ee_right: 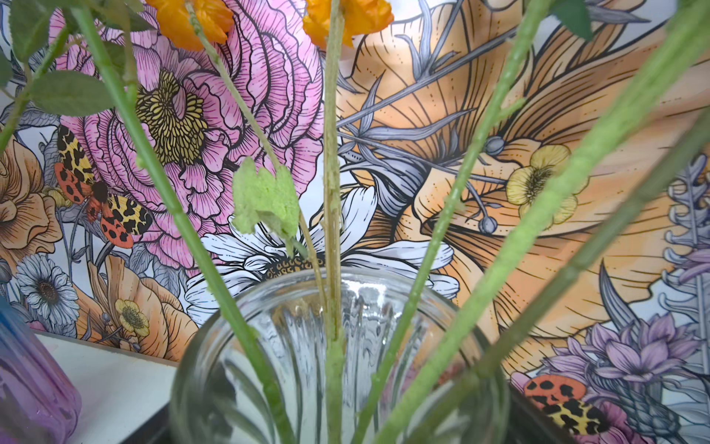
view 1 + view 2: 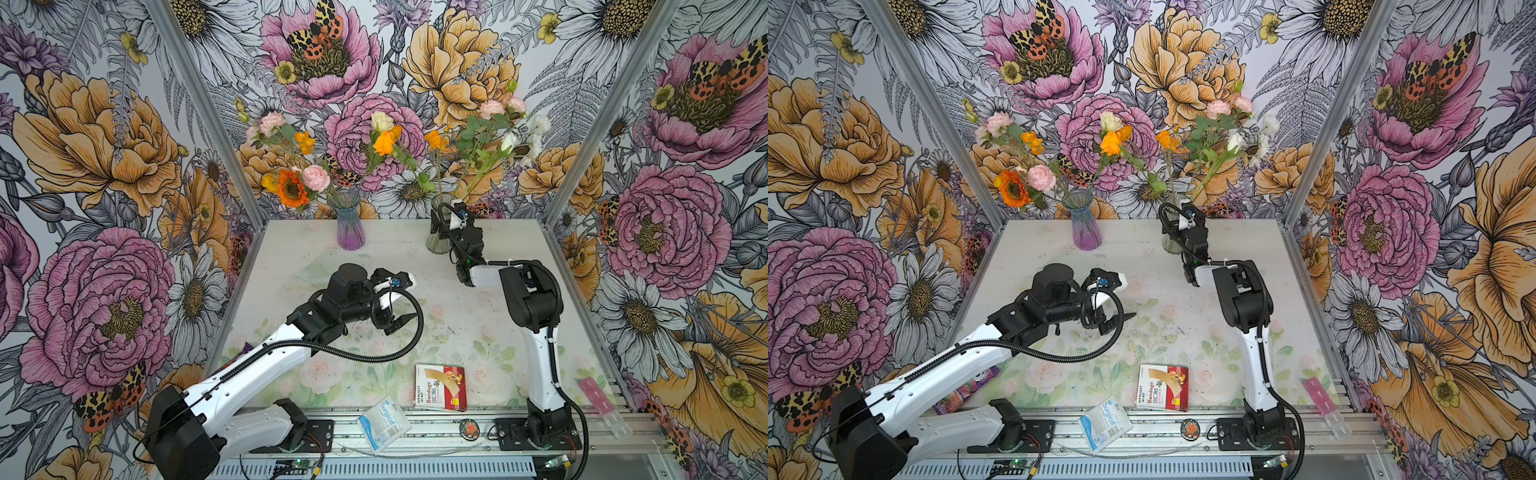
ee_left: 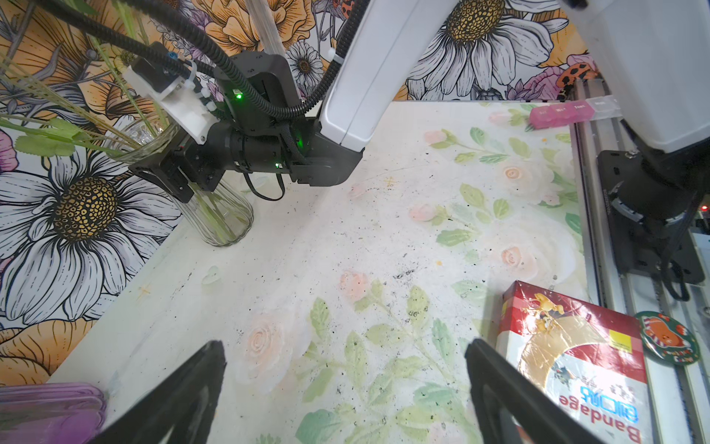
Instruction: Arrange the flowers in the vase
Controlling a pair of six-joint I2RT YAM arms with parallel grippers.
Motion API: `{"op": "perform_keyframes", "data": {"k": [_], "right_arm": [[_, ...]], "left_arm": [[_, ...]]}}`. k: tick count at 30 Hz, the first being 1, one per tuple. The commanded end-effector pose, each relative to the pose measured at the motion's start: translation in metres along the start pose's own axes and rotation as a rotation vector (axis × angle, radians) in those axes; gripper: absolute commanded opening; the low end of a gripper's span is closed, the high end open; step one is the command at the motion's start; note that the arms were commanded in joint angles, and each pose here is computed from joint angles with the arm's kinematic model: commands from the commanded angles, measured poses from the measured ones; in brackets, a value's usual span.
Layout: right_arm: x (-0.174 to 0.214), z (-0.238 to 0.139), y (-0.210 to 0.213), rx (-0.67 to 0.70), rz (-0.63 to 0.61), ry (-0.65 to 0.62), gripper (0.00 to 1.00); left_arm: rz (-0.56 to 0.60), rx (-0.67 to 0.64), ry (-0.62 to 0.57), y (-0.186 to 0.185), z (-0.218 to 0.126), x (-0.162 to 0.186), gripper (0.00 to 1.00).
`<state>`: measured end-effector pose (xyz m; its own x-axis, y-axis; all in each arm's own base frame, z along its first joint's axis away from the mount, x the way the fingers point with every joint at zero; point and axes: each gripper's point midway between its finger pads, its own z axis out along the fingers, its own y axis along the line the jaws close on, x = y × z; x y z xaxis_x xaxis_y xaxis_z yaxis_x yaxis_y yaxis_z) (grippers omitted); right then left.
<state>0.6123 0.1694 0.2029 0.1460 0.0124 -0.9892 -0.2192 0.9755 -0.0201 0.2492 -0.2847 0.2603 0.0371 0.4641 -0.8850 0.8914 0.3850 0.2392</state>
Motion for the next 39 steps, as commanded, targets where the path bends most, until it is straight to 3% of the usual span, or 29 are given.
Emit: {"op": "perform_keyframes", "data": {"k": [1,15,22,29,33,36,37,39], "right_arm": [[-0.021,-0.016,-0.002,-0.002,0.028,-0.039,0.99],[-0.002,-0.093,0.003,-0.044,0.055,0.099,0.99],[-0.010,-0.169,-0.006,-0.012,0.101,0.247,1.00],[-0.040,-0.252,-0.038,0.171,0.138,0.423,0.99],[-0.057,-0.298,-0.067,0.315,0.095,0.442,1.00],[-0.046,-0.333,-0.094,0.459,0.081,0.457,0.99],[-0.040,-0.341,-0.096,0.467,0.100,0.475,0.99],[-0.028,-0.352,-0.092,0.446,0.144,0.510,0.99]], "left_arm": [[-0.008,0.007,-0.039,0.001,-0.007,-0.015,0.99],[-0.003,0.014,-0.063,-0.003,-0.012,-0.022,0.99],[-0.018,-0.045,-0.045,0.008,-0.011,-0.021,0.99],[-0.112,-0.197,-0.096,0.050,-0.029,-0.027,0.99],[-0.144,-0.395,-0.123,0.091,-0.068,-0.027,0.99],[-0.180,-0.650,-0.138,0.131,-0.112,-0.019,0.99],[-0.224,-0.758,-0.134,0.147,-0.128,-0.011,0.99],[-0.419,-0.914,-0.131,0.171,-0.159,0.014,0.99]]}}
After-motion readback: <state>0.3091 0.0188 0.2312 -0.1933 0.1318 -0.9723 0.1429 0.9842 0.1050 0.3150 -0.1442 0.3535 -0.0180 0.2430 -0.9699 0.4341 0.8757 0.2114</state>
